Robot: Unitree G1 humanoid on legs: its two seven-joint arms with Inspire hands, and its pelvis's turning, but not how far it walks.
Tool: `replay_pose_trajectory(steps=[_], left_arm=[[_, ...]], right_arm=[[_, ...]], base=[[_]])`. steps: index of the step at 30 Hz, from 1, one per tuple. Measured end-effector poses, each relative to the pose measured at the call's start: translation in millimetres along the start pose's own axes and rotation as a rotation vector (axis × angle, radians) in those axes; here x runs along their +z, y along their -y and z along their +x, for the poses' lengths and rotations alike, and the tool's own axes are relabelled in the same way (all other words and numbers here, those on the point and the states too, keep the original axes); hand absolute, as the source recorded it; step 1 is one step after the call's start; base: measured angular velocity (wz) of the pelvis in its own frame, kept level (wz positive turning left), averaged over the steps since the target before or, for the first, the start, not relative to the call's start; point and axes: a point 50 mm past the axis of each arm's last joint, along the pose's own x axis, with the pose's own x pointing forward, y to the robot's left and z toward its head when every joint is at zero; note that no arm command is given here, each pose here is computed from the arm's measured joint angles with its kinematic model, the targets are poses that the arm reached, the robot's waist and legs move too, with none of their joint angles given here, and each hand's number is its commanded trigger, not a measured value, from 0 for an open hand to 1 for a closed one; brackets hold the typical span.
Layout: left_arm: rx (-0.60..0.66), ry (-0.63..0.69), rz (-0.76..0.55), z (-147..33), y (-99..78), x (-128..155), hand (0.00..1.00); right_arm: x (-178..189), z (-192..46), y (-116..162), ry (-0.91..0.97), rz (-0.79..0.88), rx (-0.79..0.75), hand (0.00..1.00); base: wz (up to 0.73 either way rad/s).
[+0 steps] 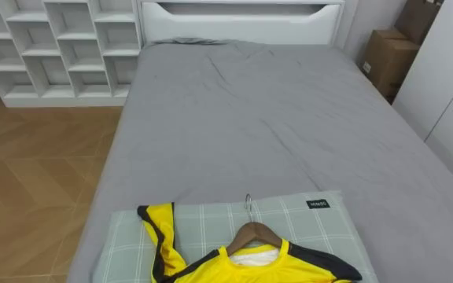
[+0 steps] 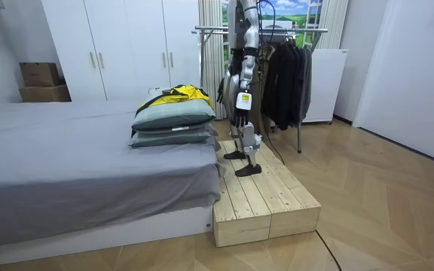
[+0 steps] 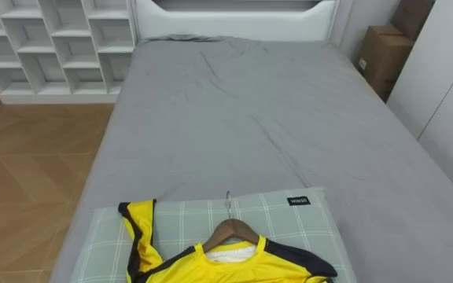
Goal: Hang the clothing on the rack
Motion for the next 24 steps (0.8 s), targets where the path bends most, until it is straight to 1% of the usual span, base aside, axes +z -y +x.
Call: replay_pose_trajectory(steps=[6, 12, 20, 24], left_arm=[[0.010, -0.005, -0.016, 0.0, -1.8, -1.2, 0.00], [0.018, -0.010, -0.019, -0.2, -3.3, -2.9, 0.00], [0.038, -0.012, -0.034, 0.1, -4.0, -1.4, 0.00], [0.055, -0.011, -0.042, -0.3, -2.4, -1.7, 0.00]], right_arm=[[-4.0, -0.2, -0.8, -0.013, 0.073, 0.016, 0.00], [-6.4, -0.7, -0.1, -0.026, 0.100, 0.024, 0.00], [-5.9, -0.4, -0.5, -0.037, 0.072, 0.020, 0.00], [-2.2, 0.5, -0.9, -0.039, 0.021, 0.007, 0.00]], base=[[0.00], [0.00], [0.01], [0.00]])
